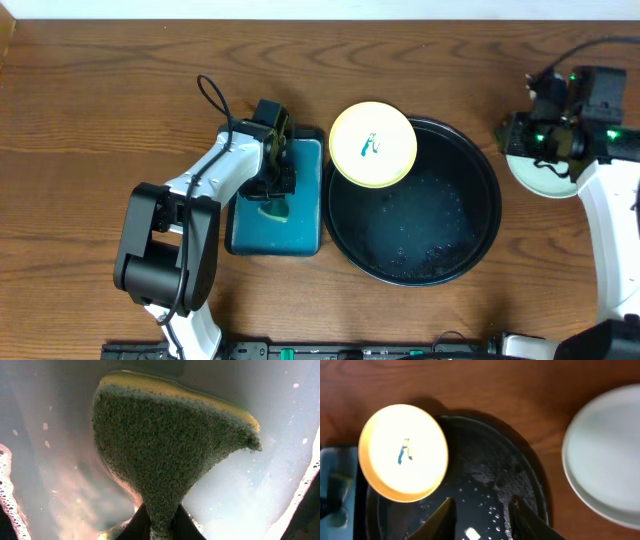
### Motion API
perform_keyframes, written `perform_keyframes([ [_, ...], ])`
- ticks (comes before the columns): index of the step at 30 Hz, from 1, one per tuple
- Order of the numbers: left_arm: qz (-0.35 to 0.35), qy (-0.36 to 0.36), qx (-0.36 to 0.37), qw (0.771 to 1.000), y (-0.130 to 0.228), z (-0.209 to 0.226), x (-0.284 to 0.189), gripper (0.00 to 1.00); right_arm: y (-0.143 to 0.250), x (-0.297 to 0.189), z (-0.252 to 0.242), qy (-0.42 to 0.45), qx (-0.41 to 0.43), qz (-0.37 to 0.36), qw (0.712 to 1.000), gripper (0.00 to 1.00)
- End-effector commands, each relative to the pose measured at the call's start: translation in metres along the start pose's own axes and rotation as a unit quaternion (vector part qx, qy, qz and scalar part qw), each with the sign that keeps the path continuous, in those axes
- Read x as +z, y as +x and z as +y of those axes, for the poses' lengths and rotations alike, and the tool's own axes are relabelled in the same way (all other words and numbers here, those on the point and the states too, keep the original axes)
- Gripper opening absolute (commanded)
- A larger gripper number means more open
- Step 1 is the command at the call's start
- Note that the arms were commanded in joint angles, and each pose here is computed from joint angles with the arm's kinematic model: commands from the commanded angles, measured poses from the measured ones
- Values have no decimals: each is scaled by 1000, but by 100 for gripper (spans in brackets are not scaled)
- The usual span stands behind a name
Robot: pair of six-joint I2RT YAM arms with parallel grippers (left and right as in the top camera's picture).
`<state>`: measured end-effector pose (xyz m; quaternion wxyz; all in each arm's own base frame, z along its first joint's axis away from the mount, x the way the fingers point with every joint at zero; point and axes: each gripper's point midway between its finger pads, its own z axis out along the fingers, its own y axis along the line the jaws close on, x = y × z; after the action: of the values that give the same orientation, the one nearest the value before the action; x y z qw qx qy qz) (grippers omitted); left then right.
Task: Clean dirty plates on tray and stack at the side
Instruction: 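Release the plate and move the right gripper to the yellow plate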
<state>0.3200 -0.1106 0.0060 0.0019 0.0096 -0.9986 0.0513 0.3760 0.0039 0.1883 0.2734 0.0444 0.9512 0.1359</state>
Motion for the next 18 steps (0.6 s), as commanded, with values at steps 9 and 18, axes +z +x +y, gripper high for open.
perform_keyframes([
  [9,21,-15,-5,1000,8,8,14,11,6,40,41,-3,-98,32,995,40],
  [18,22,-15,-7,1000,8,8,14,11,23,118,53,-22,-118,80,990,40],
])
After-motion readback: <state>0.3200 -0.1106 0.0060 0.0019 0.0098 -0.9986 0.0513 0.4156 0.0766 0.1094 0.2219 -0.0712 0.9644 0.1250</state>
